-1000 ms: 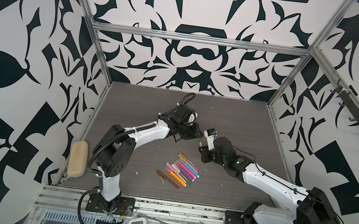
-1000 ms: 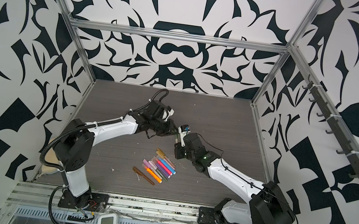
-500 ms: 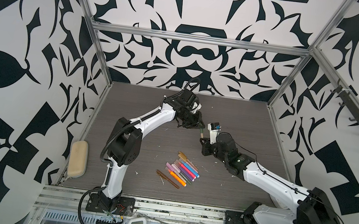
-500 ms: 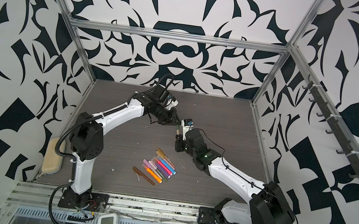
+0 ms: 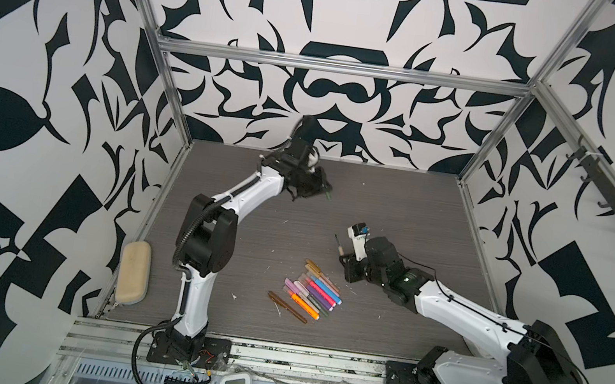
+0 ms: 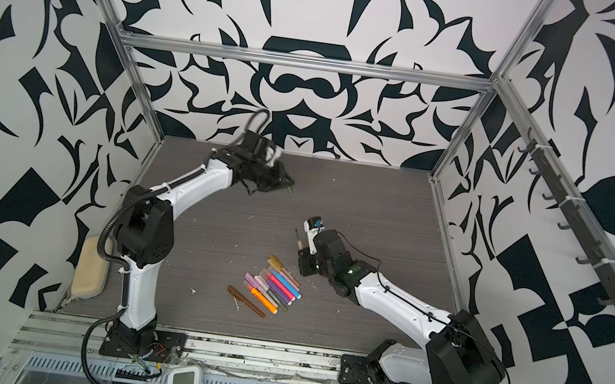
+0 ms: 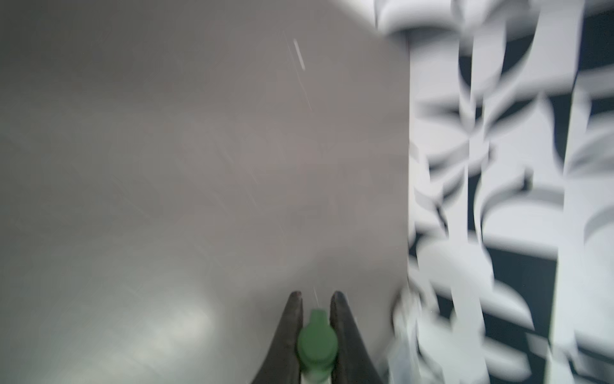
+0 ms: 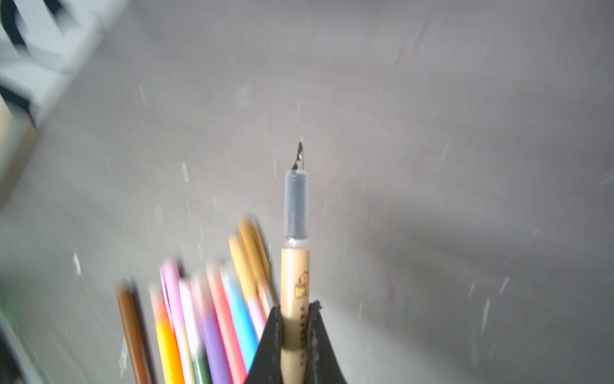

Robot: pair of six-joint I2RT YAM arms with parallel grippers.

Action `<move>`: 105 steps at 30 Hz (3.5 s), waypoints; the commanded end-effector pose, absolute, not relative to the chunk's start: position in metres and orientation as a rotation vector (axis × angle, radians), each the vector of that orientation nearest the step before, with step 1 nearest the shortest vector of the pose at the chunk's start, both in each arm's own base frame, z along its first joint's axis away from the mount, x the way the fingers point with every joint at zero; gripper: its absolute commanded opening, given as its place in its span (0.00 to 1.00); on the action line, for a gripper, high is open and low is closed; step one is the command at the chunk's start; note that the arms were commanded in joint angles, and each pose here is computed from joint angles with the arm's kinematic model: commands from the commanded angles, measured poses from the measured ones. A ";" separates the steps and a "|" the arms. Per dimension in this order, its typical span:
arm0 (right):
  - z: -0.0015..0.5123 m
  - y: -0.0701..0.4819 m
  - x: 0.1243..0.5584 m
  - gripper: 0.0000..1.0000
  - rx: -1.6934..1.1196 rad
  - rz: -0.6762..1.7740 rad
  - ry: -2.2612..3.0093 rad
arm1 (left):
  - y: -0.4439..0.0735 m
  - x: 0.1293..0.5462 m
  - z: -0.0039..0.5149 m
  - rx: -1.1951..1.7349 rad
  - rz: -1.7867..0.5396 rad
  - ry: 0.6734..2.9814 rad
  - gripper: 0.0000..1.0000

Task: Open the pen caps
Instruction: 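Pull the green cap off the pen with the left gripper, moving away, then lower the green cap to the table with the left gripper, then release the cap and retract the left arm while the right gripper lowers the pen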

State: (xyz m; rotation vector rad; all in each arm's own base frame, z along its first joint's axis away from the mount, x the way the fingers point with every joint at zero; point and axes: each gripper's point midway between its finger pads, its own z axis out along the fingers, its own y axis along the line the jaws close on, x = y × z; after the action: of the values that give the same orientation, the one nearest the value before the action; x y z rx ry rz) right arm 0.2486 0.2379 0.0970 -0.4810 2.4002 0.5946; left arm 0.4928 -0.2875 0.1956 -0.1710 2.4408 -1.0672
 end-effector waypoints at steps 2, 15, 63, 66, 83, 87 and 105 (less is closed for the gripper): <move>0.092 0.237 0.229 0.00 -0.561 0.626 2.450 | -0.235 0.548 0.216 -0.311 -0.907 2.274 0.00; 0.088 0.236 0.233 0.00 -0.540 0.602 2.467 | -0.204 0.514 0.130 -0.164 -0.555 2.698 0.00; 0.088 0.234 0.234 0.00 -0.528 0.588 2.474 | -0.234 0.430 0.011 0.105 -0.422 3.136 0.21; 0.088 0.233 0.233 0.00 -0.526 0.586 2.473 | -0.233 0.428 0.009 0.104 -0.424 3.145 0.23; 0.088 0.228 0.237 0.00 -0.484 0.551 2.478 | -0.236 0.426 0.048 0.115 -0.470 3.084 0.38; 0.090 0.226 0.243 0.00 -0.456 0.516 2.495 | -0.233 0.420 0.076 0.127 -0.485 3.050 0.40; 0.080 0.218 0.378 0.00 -0.073 0.219 2.469 | -0.169 0.247 0.183 0.142 -0.716 2.681 0.40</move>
State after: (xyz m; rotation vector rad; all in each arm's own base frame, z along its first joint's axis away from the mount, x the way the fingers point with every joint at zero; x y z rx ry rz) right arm 0.3460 0.2103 0.0675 -0.1477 2.5499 0.2554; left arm 0.2713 -0.1802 0.1786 0.1543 2.7021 -0.7105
